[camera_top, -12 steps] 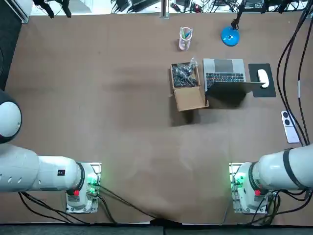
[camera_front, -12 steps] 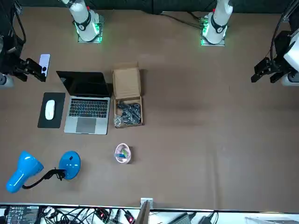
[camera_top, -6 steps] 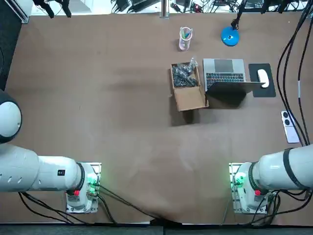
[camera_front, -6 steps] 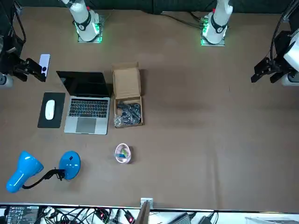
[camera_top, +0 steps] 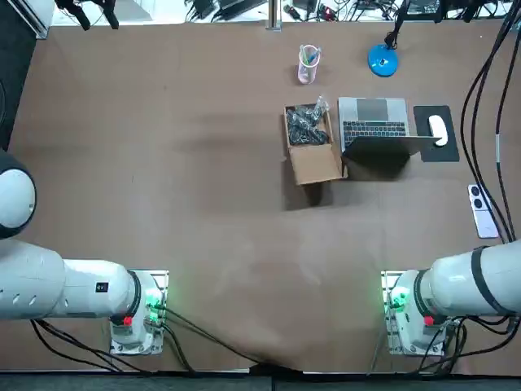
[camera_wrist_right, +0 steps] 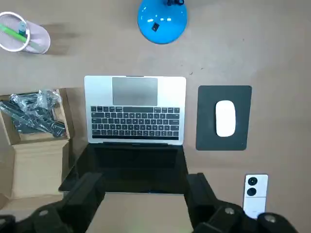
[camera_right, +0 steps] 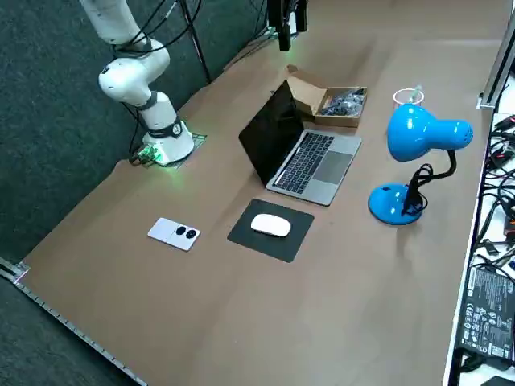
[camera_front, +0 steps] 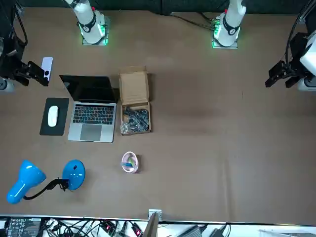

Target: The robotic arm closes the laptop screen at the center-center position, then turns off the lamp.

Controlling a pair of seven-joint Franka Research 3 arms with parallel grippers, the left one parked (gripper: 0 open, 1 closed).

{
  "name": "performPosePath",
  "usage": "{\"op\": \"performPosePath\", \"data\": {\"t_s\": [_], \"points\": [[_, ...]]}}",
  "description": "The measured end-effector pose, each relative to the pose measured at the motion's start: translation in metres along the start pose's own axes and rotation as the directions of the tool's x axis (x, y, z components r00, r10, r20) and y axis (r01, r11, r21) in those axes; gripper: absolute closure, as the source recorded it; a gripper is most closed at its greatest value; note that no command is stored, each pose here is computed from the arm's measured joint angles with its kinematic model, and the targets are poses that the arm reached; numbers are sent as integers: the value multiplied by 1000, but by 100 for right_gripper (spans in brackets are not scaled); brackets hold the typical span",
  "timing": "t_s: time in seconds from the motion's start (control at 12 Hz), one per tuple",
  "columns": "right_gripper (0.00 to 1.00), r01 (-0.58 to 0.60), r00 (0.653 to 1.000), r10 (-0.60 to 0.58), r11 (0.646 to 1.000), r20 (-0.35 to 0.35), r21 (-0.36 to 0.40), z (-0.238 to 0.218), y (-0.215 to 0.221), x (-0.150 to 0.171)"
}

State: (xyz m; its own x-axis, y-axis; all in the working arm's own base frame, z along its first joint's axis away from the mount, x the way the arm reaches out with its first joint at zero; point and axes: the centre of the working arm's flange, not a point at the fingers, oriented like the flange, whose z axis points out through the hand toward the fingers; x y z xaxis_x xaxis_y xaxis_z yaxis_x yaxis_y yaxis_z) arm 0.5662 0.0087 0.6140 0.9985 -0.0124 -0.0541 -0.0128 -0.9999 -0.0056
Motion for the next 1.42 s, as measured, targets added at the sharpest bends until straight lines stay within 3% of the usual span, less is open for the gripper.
{"op": "performPosePath", "data": {"t_s": [0.42,1.0,1.42], "points": [[0,-1,1000,1,1000,15,-2,-3,0,-9],[0,-30,999,31,999,31,-28,-5,-18,-107],[0,-51,999,51,998,4,-39,35,-25,-174]]}}
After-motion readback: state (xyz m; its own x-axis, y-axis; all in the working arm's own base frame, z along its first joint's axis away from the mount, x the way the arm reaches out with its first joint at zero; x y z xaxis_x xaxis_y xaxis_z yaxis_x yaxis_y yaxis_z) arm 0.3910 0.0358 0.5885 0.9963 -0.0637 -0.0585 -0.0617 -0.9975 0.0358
